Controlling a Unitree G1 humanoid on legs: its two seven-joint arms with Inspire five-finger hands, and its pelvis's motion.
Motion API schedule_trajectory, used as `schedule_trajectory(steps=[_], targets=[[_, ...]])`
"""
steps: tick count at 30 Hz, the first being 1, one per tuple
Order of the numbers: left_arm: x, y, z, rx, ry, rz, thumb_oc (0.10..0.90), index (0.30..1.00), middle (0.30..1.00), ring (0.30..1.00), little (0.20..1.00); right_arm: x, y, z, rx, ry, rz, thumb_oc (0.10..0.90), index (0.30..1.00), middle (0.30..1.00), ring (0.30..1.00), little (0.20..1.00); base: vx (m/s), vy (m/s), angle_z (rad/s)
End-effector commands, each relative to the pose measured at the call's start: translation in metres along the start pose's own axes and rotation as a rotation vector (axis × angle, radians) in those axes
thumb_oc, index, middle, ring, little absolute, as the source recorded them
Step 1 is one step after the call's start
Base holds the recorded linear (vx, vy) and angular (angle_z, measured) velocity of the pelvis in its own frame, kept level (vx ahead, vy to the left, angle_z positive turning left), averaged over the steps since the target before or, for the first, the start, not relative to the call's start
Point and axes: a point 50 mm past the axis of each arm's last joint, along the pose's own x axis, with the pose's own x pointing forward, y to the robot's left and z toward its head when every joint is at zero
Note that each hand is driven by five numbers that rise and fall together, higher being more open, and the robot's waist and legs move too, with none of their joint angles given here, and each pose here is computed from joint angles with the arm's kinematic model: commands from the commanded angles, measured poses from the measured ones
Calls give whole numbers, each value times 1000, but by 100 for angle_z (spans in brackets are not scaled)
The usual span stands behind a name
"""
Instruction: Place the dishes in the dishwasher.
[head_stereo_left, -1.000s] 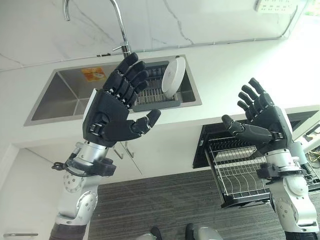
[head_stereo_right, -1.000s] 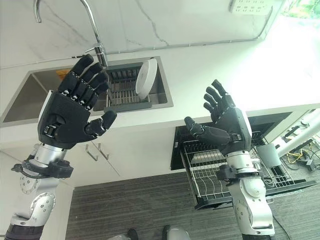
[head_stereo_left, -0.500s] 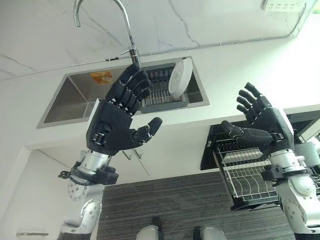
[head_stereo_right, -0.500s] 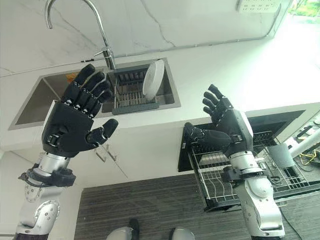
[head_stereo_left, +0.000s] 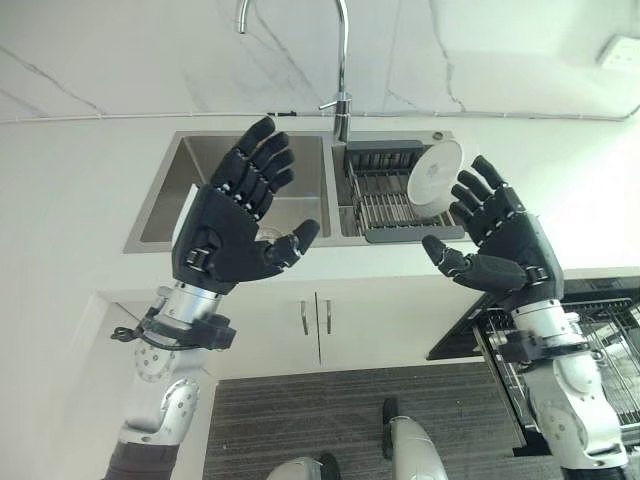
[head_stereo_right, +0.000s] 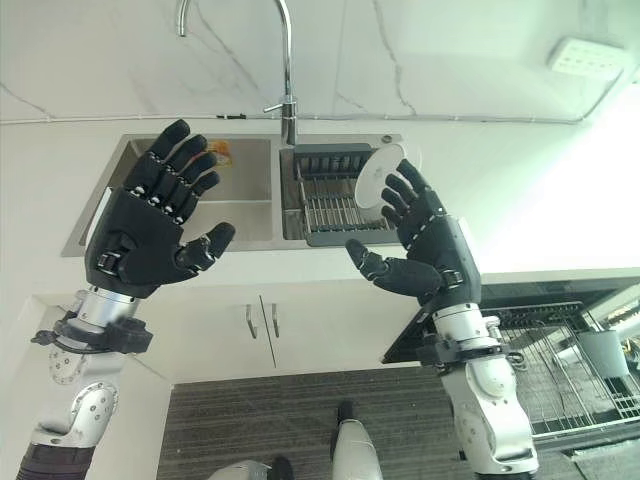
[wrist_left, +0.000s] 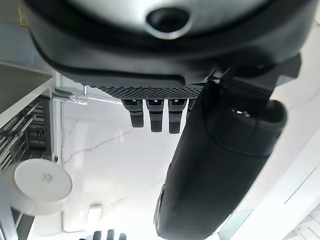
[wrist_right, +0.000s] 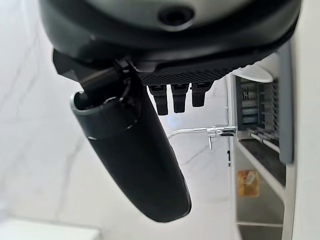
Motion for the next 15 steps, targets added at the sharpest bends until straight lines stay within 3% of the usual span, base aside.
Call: schedule_trajectory(steps=[1, 7, 15], targets=[[19, -15, 39, 90, -228, -85, 800, 900, 900, 900, 900, 25, 2, 46, -13, -291, -9, 800, 900, 900, 900, 900, 86, -139, 1], [11, -15, 21, 72, -92, -144, 800, 900, 900, 900, 900, 32, -13, 48, -39, -277, -76, 800, 900, 900, 900, 900, 85, -115, 4], [7, -13, 18, 44, -73, -155, 800, 900, 900, 900, 900, 38, -25, 44, -42, -254, -159, 800, 900, 900, 900, 900, 45, -36, -1]])
